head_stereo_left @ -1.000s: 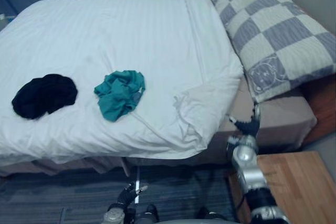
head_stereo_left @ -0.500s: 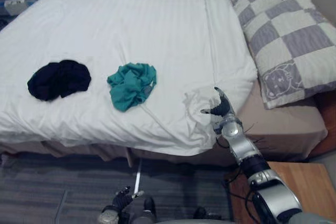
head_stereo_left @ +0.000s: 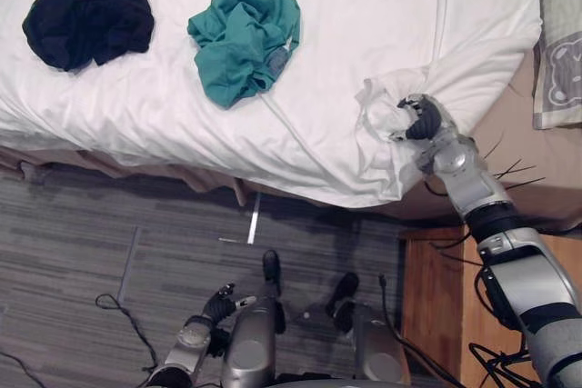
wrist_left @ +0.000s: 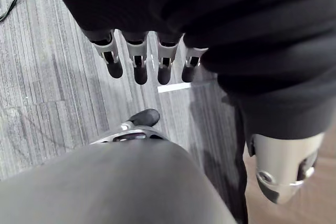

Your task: Tidy the bed and pick cloth on bed and put in laundry

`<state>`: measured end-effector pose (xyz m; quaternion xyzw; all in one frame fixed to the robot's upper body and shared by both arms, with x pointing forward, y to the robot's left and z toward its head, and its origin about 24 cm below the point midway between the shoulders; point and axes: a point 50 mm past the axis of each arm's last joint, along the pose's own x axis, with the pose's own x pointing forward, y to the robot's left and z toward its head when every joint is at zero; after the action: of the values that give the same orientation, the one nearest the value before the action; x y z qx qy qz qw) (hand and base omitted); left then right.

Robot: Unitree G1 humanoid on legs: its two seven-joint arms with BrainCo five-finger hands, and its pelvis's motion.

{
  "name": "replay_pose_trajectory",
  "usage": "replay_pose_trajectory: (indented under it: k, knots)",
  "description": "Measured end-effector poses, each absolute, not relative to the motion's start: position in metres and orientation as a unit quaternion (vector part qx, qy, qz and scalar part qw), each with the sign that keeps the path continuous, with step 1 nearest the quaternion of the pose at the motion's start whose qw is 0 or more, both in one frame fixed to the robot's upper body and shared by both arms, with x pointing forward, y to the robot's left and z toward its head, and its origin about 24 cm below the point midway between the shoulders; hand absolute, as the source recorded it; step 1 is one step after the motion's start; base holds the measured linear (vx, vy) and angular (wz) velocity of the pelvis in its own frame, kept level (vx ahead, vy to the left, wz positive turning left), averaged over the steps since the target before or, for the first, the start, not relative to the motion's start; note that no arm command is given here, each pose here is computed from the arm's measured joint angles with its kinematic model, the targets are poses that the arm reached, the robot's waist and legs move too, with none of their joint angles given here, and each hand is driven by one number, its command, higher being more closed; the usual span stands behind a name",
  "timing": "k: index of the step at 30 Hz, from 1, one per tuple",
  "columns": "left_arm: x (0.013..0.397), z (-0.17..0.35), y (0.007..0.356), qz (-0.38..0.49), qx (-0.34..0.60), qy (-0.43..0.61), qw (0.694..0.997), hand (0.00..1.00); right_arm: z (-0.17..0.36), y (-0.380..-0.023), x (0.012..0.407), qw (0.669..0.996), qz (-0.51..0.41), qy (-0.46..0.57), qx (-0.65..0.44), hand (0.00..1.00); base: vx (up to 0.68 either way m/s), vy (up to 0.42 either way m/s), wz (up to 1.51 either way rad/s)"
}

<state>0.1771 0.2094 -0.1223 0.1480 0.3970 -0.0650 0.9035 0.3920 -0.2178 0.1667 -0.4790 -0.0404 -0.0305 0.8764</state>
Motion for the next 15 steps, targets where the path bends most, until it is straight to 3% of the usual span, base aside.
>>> replay_pose_trajectory:
  k: [3, 10, 11, 15]
  knots:
    - [0.180, -0.121, 0.208, -0.066, 0.142, 0.387, 0.909, 0.00, 0.166, -0.221, 0.391, 0.878, -0.027, -0.032, -0.477, 1.00, 0.06, -0.033, -0.07]
    - [0.183, -0.118, 0.204, -0.089, 0.145, 0.374, 0.912, 0.00, 0.109, -0.269, 0.354, 0.931, -0.073, 0.053, -0.354, 1.00, 0.07, 0.000, 0.06]
    - [0.183, -0.118, 0.203, -0.091, 0.145, 0.372, 0.912, 0.00, 0.092, -0.281, 0.343, 0.942, -0.101, 0.072, -0.311, 0.00, 0.01, 0.011, -0.10]
    - [0.171, -0.124, 0.204, -0.094, 0.138, 0.394, 0.904, 0.00, 0.043, -0.302, 0.312, 0.960, -0.189, 0.132, -0.157, 0.00, 0.03, 0.011, -0.24]
